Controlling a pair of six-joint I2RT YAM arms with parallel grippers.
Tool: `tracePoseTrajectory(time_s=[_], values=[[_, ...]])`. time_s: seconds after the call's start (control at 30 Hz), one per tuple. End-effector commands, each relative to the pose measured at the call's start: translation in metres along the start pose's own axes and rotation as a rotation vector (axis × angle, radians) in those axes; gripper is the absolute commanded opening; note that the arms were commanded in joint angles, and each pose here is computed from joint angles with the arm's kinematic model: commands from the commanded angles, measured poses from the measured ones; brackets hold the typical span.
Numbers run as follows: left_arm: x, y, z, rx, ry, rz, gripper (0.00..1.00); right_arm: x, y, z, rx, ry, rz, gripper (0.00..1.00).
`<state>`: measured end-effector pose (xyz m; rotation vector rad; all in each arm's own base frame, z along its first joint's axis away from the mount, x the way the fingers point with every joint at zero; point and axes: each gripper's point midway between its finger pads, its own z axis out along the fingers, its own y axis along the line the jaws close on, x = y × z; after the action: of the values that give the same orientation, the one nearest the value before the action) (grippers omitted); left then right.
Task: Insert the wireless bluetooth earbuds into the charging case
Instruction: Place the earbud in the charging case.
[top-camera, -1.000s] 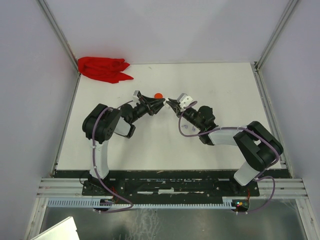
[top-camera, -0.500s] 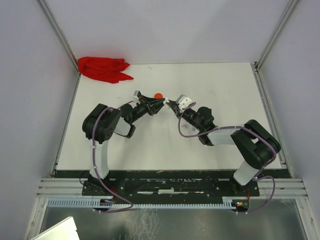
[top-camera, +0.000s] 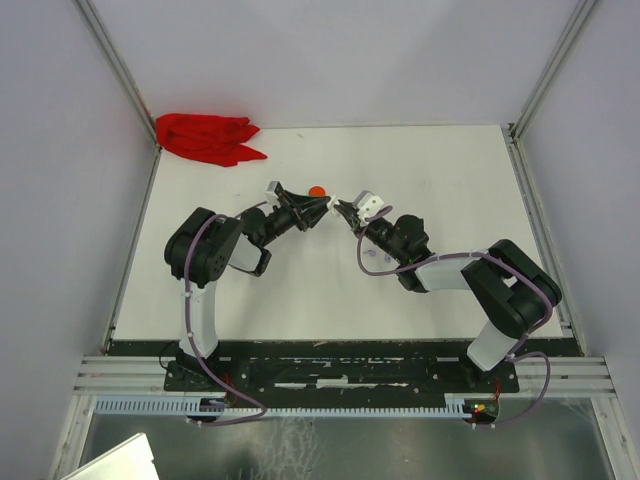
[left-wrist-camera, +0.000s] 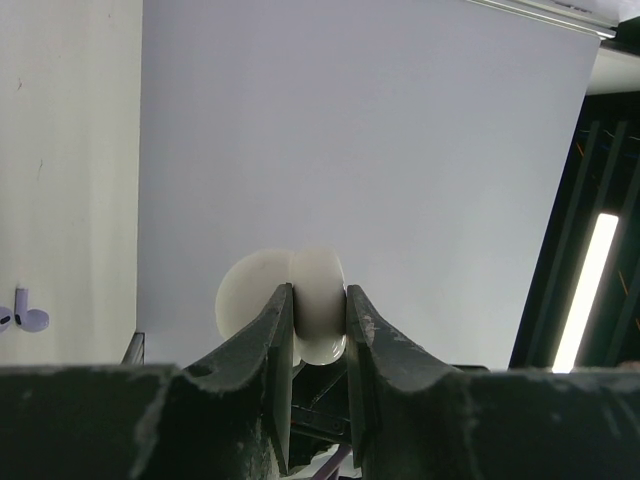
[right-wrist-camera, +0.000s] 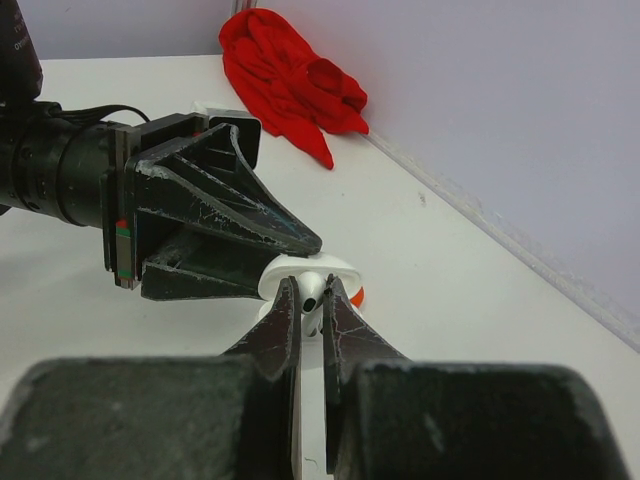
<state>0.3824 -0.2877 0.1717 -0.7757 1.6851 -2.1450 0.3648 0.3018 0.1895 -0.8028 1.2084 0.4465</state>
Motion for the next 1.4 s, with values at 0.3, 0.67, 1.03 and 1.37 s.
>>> tracePoseTrajectory(time_s=[0.3,0.67,1.03,1.37], values=[[0.013,-0.063,0.006,0.203,0.033,0.076,0.03,-0.009,-0.004,-0.002,0.029,-0.033,-0.010,0.21],[0.011,-0.063,0.008,0.204,0.028,0.072,0.03,-0.010,-0.004,-0.003,0.033,-0.040,-0.025,0.28],[0.007,-0.050,0.007,0.175,0.018,0.074,0.03,-0.033,-0.007,0.003,0.032,-0.111,-0.012,0.50],[0.001,-0.033,0.004,0.141,0.001,0.071,0.03,-0.081,-0.057,-0.011,0.266,-0.101,0.111,0.73]])
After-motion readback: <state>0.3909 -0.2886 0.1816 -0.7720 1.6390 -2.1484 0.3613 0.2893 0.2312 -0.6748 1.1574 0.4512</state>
